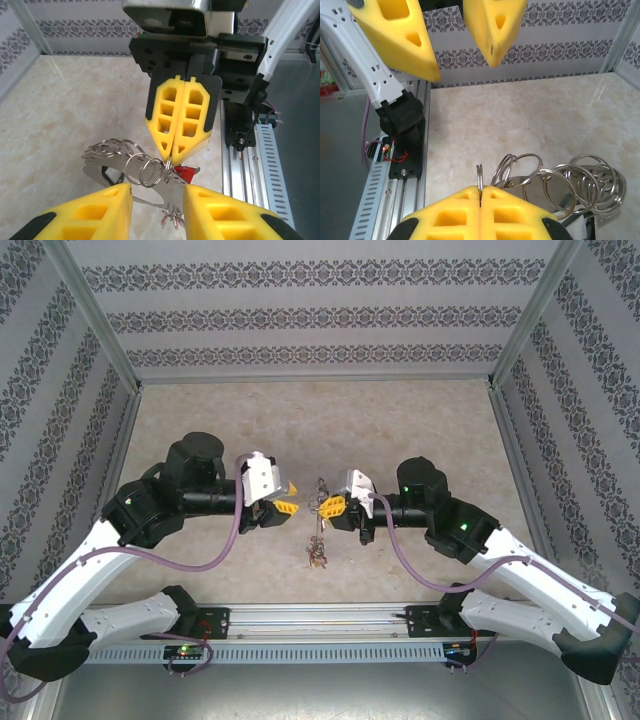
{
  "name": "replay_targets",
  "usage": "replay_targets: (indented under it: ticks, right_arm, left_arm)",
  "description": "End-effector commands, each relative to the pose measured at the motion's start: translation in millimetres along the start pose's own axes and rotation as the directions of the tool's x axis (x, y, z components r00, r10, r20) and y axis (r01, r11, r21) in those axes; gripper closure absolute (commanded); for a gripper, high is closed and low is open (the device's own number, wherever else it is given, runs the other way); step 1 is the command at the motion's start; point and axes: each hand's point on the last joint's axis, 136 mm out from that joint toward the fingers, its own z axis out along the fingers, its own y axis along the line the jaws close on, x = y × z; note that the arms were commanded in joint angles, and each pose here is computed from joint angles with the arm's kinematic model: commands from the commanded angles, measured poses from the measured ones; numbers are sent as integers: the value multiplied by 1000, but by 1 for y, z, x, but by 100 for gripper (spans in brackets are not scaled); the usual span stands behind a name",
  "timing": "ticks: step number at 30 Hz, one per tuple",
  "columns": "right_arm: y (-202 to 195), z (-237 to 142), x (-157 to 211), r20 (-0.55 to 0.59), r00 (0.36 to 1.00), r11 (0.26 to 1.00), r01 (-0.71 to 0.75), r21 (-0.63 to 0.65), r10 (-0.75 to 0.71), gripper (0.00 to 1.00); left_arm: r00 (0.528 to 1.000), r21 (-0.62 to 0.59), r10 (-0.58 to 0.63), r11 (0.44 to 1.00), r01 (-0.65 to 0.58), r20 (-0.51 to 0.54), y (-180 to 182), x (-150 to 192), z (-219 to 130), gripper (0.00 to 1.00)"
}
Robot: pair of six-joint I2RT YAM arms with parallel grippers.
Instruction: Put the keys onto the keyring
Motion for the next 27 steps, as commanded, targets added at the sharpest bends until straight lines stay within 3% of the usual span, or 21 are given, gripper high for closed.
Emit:
replay_targets:
  ticks: [1, 27]
  right_arm:
    - [0, -9, -27, 47, 996, 997, 80, 15, -81, 100]
    - [7, -3, -34, 68, 992, 994, 107, -28, -104, 100]
  left_arm:
    - [1000, 35, 22, 999, -21, -22, -8, 4, 5, 71]
    - [994, 101, 36, 995, -25, -107, -8, 22, 42, 74]
